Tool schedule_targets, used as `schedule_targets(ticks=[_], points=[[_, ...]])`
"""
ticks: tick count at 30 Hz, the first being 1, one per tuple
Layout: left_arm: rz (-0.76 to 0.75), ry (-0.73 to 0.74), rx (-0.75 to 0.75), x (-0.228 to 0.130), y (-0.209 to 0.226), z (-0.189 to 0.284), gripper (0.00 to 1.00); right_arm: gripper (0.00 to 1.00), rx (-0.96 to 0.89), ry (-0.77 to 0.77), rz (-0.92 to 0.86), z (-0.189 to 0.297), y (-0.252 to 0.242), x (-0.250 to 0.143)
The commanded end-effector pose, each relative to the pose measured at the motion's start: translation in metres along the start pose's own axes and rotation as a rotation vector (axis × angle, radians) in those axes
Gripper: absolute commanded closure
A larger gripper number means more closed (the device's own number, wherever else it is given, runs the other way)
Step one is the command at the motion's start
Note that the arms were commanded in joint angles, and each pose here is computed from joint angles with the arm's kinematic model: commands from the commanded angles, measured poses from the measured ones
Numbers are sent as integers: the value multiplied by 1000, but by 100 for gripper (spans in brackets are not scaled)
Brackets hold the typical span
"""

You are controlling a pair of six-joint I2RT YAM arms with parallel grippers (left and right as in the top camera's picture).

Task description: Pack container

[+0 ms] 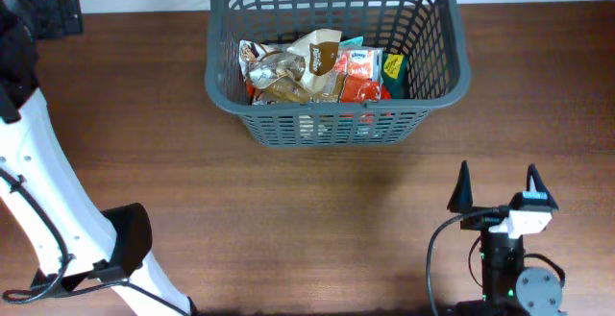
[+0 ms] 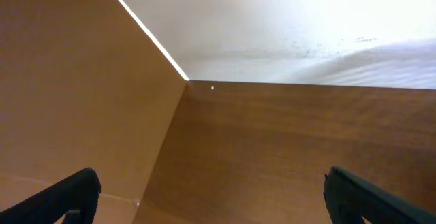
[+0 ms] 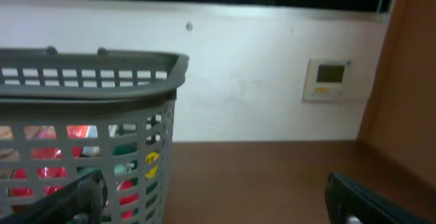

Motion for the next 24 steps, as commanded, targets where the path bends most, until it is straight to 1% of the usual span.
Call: schedule_targets(ticks=[1,9,12,15,17,24], points=[[15,6,8,-1,2,-1,1,1,-25,-15,-4,0,-6,-7],[15,6,8,-1,2,-1,1,1,-50,42,10,-2,-14,-36],[15,6,8,-1,2,-1,1,1,-59,91,18,-4,-18,-59],[15,6,8,-1,2,-1,1,1,-65,120,24,-4,-21,-73],[15,6,8,-1,2,-1,1,1,-75,178,34,-2,-24,-86],[15,6,8,-1,2,-1,1,1,-74,186,35,-2,-23,-88]])
Point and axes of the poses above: each gripper's point midway between its finger pads, its own z axis back along the fingers, its own y axis along the line the jaws close on, x = y × z, the point moved 2 cm from there along z, back along the fingers, and after that the axes turned 14 degrees about -z, right-handed, at the moved point
